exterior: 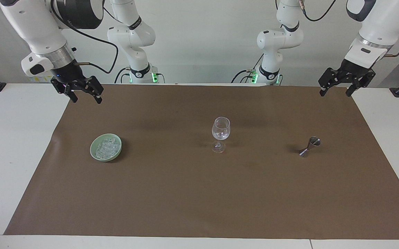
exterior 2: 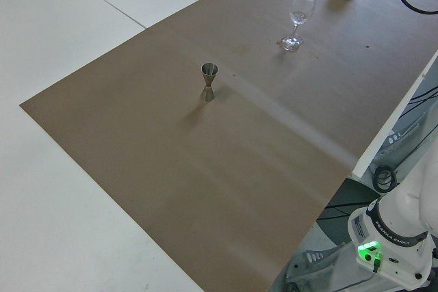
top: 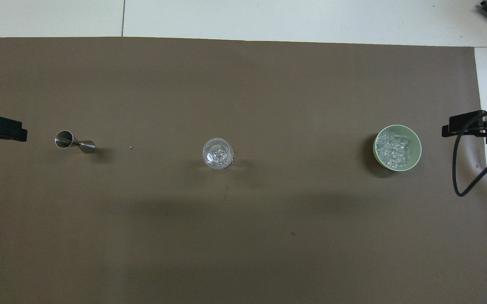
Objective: Pour wine and add ice with both arms
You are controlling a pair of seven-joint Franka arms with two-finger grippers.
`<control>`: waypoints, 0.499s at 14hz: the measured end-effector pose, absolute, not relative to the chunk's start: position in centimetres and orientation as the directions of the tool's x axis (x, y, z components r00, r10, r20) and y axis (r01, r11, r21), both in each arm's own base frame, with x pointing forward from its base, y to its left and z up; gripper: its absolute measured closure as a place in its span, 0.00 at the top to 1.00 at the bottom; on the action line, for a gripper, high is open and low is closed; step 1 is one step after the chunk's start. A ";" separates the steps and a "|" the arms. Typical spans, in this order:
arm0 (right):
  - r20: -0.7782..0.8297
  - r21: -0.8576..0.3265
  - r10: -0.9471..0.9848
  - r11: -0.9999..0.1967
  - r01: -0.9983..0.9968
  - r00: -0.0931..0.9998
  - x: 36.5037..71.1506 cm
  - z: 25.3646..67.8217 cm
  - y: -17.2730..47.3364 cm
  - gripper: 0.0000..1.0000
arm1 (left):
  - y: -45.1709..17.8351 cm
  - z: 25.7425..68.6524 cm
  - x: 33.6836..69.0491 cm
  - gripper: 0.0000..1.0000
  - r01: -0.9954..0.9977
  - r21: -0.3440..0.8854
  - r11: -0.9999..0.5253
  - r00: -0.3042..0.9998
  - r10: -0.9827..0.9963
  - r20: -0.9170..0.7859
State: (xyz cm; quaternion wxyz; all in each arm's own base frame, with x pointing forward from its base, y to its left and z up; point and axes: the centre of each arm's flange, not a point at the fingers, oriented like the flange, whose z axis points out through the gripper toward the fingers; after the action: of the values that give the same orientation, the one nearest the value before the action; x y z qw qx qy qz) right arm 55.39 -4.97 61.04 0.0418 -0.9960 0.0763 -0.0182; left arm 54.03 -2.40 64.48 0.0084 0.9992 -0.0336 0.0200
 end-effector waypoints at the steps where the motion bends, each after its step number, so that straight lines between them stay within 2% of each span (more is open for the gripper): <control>1: 0.027 -0.086 -0.157 -0.984 -0.155 0.987 55.3 61.2 -5.2 1.00 | -2.8 64.7 54.0 1.00 -0.075 0.016 -0.997 0.996 -0.074 0.041; 4: 0.013 -0.083 -0.160 -0.984 -0.158 0.987 55.1 61.4 -5.5 1.00 | -4.2 65.1 53.9 1.00 -0.104 0.017 -0.994 0.993 -0.103 0.051; 7: 0.019 -0.026 -0.120 -0.993 -0.119 0.993 54.8 62.7 -5.8 1.00 | -4.2 65.2 53.9 1.00 -0.105 0.020 -0.994 0.993 -0.104 0.052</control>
State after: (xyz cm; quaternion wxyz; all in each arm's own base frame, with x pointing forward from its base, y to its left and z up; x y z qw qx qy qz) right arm 54.77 -5.77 62.73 0.0123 -0.9981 0.0598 -0.0101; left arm 53.88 -4.18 65.21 0.0113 0.9983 -0.0522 0.0253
